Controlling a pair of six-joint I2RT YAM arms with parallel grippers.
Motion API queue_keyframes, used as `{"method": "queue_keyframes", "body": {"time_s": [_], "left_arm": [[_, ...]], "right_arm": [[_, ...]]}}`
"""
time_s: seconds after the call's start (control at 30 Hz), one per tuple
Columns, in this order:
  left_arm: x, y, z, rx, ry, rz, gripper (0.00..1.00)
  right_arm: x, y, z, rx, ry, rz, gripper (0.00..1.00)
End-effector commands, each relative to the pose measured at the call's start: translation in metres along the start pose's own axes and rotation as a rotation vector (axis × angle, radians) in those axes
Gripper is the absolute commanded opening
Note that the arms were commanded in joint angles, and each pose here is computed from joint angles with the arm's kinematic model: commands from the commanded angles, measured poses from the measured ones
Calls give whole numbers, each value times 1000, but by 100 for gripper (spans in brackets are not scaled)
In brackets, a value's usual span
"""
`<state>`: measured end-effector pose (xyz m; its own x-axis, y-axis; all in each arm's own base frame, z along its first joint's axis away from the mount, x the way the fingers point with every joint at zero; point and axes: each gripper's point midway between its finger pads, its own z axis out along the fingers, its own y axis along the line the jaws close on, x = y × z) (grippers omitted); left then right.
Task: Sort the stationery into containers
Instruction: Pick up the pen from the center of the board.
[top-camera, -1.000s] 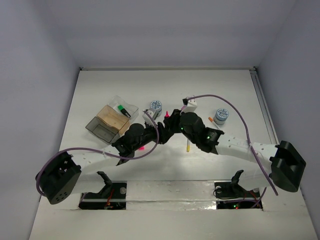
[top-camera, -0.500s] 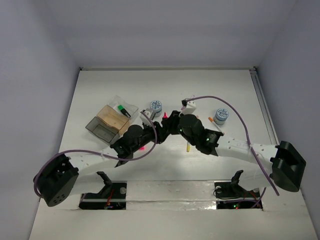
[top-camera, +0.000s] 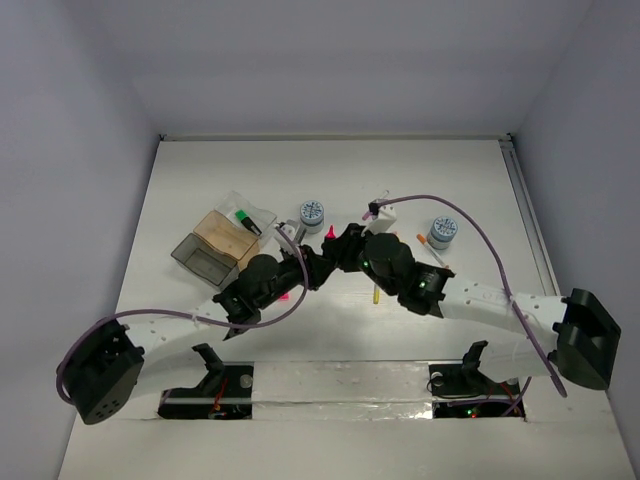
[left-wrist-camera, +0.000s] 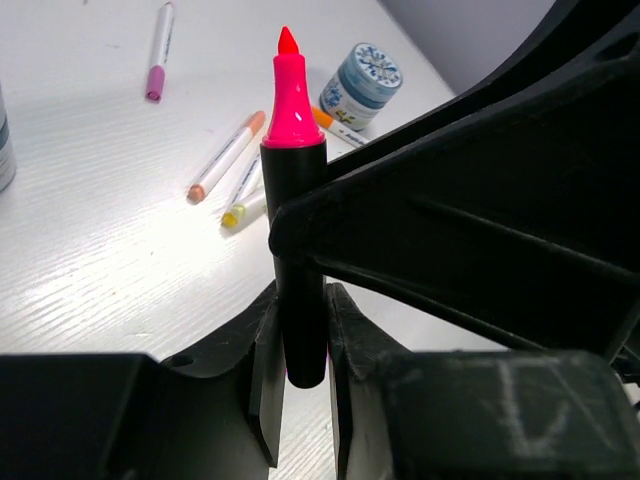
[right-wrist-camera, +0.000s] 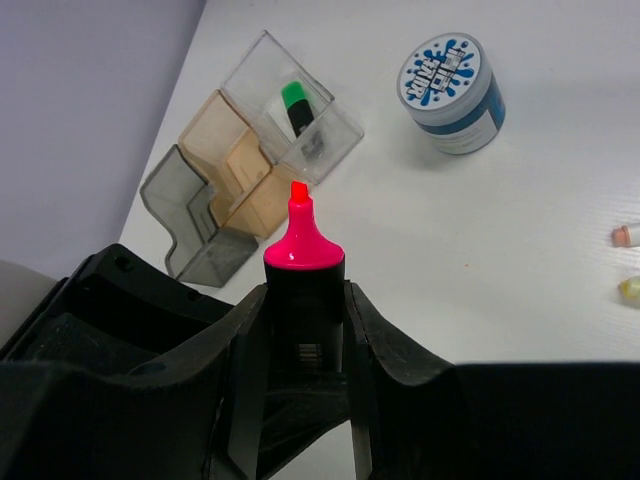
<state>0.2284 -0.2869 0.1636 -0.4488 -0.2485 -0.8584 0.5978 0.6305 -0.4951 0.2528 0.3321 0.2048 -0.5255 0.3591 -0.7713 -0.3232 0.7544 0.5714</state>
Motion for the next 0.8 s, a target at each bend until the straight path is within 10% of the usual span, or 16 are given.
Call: {"method": "queue_keyframes", "body": {"time_s": [0.0,0.23,0.43,0.5,0.63,0.77], "left_arm": [[-41,-18,-5,74,-154,55,0],[-49,-27,-14,118,-176,107,0],[-53,-26,-17,106,-186,123,0],[-58,-18,-18,69,-199,124,0],[-78,-2,-27,10,-250,89,0],[-101,10,-41,-16,-320,23,0]], "right_arm": [[3,-3,-14,8,8,-14,18],[-16,-11,-29,42,-17,-79,71],[-42,-7,-54,-10,-64,-126,71],[-46,-10,-60,-5,-70,-153,66],[-32,-7,-64,-74,-27,-216,9],[21,11,-51,-252,150,-290,0]]}}
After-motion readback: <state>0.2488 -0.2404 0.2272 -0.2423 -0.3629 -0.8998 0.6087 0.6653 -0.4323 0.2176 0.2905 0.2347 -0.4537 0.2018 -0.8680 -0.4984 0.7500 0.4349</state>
